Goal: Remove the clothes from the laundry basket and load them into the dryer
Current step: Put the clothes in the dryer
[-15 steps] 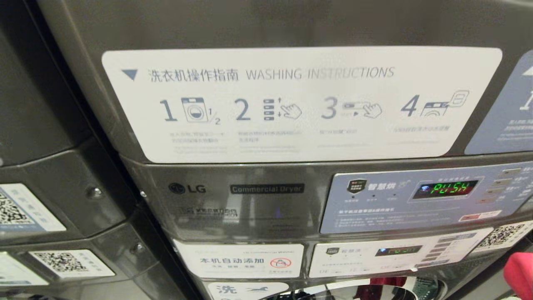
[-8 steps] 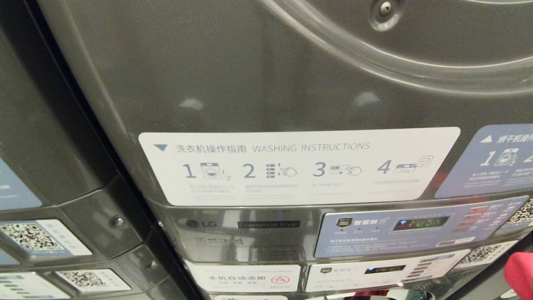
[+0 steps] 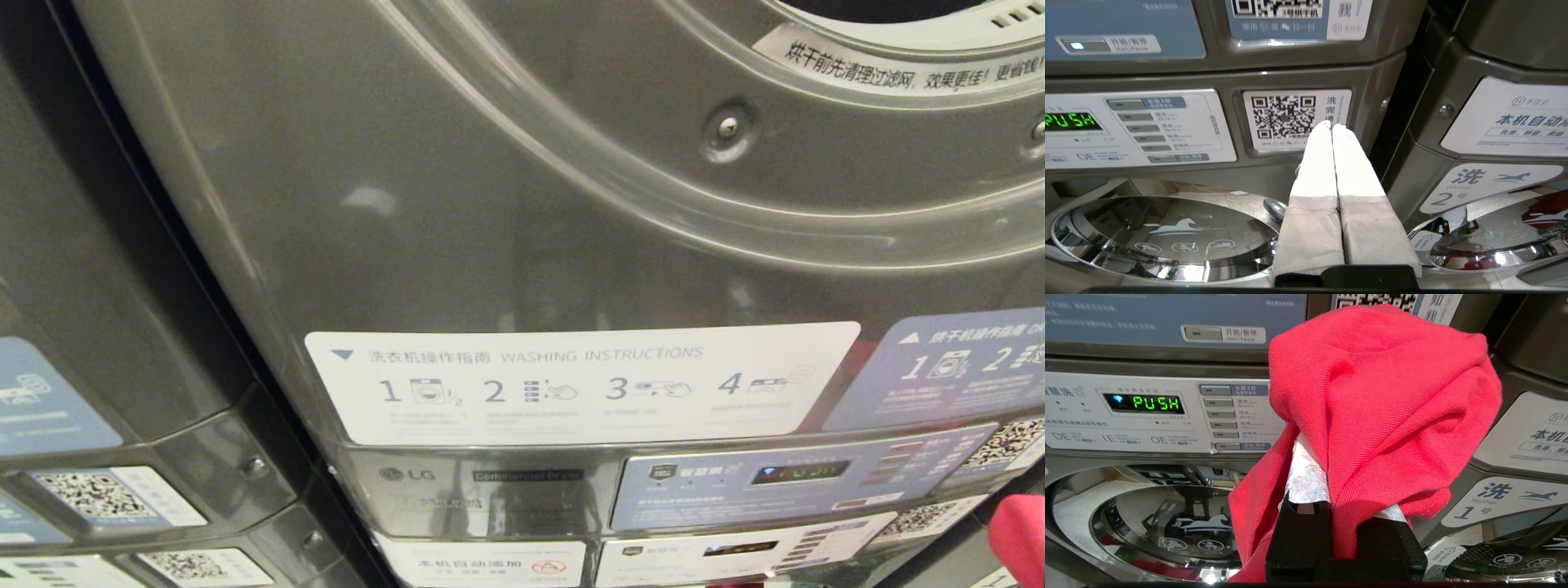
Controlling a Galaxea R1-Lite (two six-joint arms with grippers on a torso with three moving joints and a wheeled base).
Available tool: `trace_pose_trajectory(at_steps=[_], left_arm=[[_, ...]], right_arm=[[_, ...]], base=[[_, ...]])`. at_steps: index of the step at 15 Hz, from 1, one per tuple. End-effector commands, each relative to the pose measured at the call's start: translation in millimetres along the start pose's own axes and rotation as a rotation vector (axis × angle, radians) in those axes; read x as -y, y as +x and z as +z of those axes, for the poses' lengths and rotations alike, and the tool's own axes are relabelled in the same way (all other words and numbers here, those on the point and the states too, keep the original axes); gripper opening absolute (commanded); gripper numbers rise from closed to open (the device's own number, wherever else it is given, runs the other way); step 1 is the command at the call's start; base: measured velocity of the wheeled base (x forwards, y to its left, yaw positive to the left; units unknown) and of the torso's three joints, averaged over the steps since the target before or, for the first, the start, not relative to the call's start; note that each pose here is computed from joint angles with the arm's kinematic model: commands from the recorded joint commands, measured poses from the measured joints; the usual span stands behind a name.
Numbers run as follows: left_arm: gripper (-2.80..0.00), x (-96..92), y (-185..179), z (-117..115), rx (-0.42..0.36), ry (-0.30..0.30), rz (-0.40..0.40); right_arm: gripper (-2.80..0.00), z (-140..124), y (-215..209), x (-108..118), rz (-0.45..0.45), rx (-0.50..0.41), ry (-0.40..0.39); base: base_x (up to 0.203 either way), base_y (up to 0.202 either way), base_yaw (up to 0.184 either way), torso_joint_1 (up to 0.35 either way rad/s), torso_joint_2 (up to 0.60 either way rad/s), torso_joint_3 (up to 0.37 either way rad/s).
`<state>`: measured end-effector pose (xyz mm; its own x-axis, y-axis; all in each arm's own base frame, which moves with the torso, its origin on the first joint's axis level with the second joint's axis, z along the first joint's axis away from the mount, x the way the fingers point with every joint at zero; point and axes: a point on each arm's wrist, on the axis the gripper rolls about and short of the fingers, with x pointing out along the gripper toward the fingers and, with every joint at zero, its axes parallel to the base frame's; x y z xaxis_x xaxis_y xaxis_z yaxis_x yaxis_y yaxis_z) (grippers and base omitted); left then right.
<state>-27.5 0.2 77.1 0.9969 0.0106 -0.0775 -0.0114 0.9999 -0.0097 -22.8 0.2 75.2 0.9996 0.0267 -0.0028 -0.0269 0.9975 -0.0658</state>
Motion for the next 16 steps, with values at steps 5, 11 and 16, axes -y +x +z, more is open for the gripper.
trace_pose_trajectory(at_steps=[5, 11, 16], left_arm=[[-2.8, 0.0, 0.0, -0.1, -0.001, 0.0, 0.0], [-2.8, 0.0, 0.0, -0.1, -0.001, 0.0, 0.0], [-2.8, 0.0, 0.0, -0.1, -0.001, 0.0, 0.0]], right_arm=[[-2.8, 0.0, 0.0, 0.0, 0.002, 0.0, -0.003], [-2.8, 0.0, 0.1, 0.0, 0.001, -0.001, -0.008], [-2.8, 0.1, 0.0, 0.0, 0.002, 0.001, -0.007]], base=[[0.0, 0.0, 0.0, 0.155, -0.33, -0.173], [0.0, 0.0, 0.0, 0.144, -0.29, -0.159], [0.0, 0.0, 0.0, 0.095, -0.19, -0.096]])
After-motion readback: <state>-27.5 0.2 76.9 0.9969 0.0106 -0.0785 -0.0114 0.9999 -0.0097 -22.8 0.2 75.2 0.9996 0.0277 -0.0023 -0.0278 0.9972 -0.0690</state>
